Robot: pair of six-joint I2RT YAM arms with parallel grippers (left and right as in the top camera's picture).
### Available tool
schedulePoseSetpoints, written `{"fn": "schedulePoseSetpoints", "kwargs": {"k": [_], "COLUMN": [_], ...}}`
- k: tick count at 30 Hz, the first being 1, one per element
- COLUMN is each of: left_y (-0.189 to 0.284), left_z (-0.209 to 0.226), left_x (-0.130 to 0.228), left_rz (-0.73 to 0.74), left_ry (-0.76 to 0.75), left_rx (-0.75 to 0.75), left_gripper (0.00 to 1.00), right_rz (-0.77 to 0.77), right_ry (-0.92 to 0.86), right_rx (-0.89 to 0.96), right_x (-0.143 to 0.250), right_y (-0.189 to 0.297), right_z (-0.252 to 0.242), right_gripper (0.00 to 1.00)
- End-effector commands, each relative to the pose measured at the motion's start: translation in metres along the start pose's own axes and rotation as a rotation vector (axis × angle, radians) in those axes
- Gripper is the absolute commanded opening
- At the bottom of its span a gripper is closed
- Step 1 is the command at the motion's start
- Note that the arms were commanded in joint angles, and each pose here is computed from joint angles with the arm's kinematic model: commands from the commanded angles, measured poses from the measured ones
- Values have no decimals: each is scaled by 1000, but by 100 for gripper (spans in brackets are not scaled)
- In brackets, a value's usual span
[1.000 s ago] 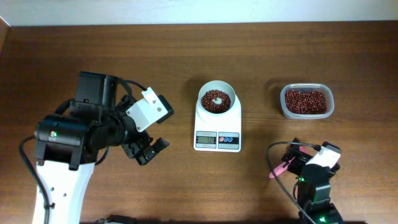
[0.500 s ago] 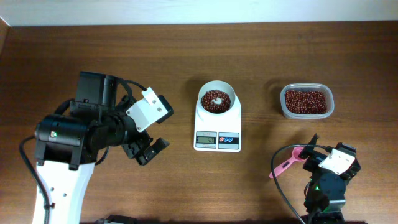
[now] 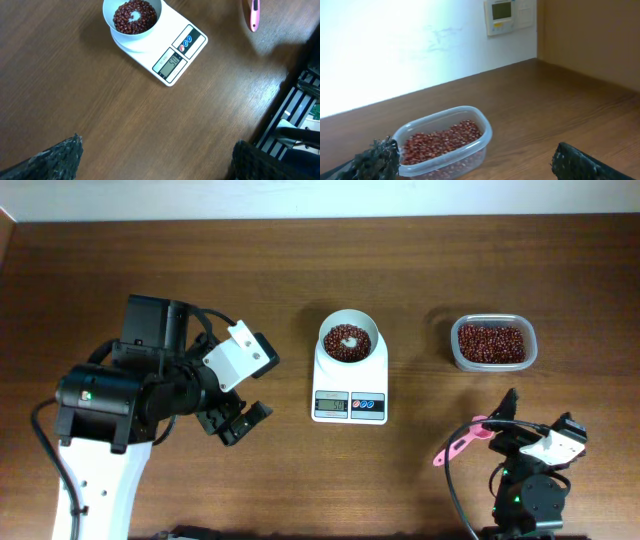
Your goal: Scoop and weigh 50g on scale
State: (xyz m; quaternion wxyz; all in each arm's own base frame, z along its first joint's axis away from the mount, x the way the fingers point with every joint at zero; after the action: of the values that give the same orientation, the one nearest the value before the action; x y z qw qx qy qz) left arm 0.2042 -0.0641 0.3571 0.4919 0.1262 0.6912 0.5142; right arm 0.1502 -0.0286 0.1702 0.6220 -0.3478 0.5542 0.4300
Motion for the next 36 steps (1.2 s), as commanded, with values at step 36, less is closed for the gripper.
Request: {"fn": "schedulePoseSetpoints", "kwargs": {"k": [36], "left_y": [2], "left_z": [0], "left_x": [-1], "left_rz": [-7], "left_ry": [-17], "left_rx": [-3], "left_gripper": [99], "right_rz": [64], "right_ry": [124], "right_rx": [-340], "right_x": [10], "right_y": [2], "right_z": [20], "right_gripper": [99]}}
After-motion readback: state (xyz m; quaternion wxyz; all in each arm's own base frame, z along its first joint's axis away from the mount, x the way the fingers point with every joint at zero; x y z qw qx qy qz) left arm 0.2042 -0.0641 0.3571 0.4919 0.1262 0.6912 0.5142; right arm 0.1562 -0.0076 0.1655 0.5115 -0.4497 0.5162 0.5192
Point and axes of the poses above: each gripper's point midway between its finger pads, its own y axis back along the fingers, its own z axis along the line the jaws close on, x = y × z, the point moved 9 cm from there along y, back along the fingers, and after that the axes turned 1 degree about y, right-handed, at the moved point
